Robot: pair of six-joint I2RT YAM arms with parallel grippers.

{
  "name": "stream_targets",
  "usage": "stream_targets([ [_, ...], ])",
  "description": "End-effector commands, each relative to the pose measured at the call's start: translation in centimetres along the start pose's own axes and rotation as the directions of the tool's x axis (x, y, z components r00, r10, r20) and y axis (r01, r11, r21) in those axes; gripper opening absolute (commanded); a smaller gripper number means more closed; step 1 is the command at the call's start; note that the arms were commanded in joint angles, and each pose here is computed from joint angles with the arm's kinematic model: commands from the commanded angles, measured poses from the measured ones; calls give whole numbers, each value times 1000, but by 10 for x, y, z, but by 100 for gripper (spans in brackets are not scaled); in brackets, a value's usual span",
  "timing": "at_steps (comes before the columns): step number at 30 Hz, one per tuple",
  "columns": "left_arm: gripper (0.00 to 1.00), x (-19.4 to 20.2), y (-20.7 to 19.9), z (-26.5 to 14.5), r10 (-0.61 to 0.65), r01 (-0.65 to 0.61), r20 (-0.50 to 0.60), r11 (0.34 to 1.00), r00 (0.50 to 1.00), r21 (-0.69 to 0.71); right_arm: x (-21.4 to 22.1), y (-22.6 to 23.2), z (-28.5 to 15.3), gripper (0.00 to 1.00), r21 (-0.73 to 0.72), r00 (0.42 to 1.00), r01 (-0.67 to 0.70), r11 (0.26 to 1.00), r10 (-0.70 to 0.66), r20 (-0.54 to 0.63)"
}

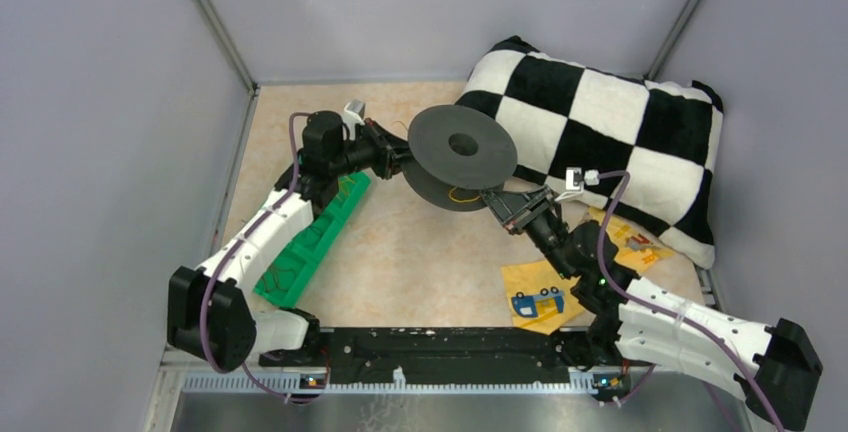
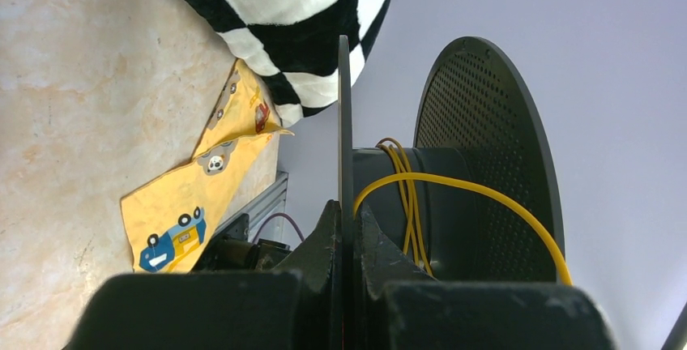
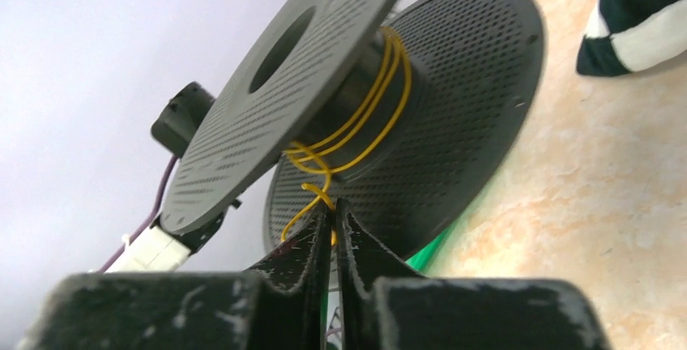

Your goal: Wrap the cables

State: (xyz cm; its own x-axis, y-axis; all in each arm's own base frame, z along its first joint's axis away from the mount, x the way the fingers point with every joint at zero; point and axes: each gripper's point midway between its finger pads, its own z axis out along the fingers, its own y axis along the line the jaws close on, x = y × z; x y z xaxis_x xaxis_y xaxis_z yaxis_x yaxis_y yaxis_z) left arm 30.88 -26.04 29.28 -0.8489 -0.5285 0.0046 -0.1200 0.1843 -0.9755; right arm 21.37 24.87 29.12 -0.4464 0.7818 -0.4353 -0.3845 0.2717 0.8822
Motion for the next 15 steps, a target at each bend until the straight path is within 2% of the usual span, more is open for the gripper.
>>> stream_targets([
  [1, 0, 13, -45, -22, 58, -54, -17, 986, 998, 158, -17, -3, 1, 0, -4, 996, -26, 1000, 26, 82],
  [10, 0, 17, -38, -26, 98, -89, -56, 986, 994, 143, -42, -23, -4, 0, 34, 988, -1, 999, -4, 154],
  [15, 0, 25, -39, -29, 195, -180, -102, 974, 975, 140, -57, -33, -8, 0, 50, 983, 20, 999, -28, 180],
])
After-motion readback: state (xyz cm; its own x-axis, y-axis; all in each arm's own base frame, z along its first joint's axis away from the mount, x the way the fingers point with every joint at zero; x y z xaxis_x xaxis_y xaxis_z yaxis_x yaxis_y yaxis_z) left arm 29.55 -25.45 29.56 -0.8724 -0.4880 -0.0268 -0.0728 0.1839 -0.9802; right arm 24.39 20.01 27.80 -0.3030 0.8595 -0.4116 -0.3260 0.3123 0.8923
